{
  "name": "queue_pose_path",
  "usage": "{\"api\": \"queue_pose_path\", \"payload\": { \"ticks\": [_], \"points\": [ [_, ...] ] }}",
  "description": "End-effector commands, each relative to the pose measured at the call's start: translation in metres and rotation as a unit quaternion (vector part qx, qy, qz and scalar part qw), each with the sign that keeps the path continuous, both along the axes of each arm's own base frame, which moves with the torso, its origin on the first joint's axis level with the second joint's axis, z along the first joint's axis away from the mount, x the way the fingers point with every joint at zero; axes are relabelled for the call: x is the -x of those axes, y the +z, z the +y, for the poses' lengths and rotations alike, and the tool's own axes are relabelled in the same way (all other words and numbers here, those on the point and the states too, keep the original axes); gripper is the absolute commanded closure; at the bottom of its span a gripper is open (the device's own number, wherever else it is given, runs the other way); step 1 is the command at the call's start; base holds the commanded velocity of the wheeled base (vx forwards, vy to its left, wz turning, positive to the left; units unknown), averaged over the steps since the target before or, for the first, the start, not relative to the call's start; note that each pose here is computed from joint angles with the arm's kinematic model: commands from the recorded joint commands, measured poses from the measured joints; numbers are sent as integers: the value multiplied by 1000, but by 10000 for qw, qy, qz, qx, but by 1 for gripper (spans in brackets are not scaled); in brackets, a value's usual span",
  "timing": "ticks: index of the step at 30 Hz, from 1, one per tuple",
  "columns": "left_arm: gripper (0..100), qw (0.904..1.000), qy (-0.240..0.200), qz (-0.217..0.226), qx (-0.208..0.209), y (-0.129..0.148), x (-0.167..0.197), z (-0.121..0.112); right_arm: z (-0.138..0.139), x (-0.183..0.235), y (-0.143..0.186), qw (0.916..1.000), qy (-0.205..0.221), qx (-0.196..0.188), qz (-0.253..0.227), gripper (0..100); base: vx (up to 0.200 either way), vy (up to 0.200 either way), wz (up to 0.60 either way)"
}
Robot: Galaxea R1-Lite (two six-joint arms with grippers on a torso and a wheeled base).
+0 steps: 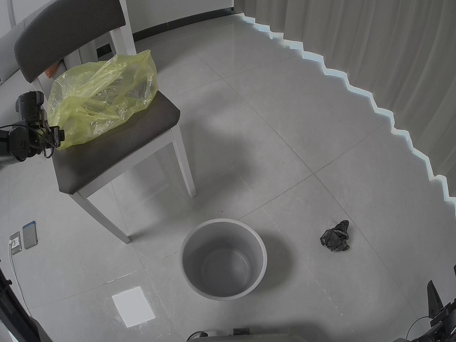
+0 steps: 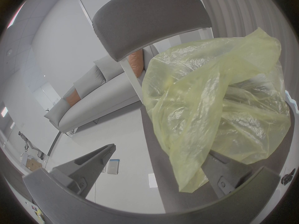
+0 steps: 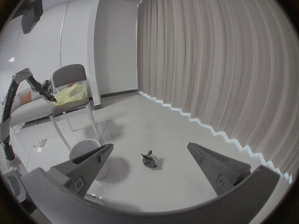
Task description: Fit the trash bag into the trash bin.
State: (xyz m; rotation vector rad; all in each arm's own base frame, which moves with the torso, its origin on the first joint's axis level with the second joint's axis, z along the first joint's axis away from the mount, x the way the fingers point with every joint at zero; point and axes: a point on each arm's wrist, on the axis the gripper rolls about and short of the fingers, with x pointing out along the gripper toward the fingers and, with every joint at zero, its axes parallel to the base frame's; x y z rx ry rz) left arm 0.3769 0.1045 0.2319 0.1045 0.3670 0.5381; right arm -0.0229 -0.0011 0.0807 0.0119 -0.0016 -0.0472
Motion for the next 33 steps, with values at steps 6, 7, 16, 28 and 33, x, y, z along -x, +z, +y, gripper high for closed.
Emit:
{"api": "queue_pose_path", "payload": {
  "ticks": [6,7,16,28,33],
  "points": [
    [0,10000,6,-31,1,-2,-7,4,0,0,-5,10000,6,-9,29,0,0,0,0],
    [0,10000,6,-31,1,-2,-7,4,0,0,-5,10000,6,-9,29,0,0,0,0],
    [100,9999,-105,-20,77,-11,-14,12,0,0,-5,10000,44,36,31,0,0,0,0],
    [100,9811,-1393,-1344,-6,91,46,-58,3,-5,92,9934,785,-608,-571,0,0,0,0],
    [100,9445,-2867,-1577,290,149,139,-137,4,-49,143,9944,986,-320,-206,0,0,0,0]
  ]
}}
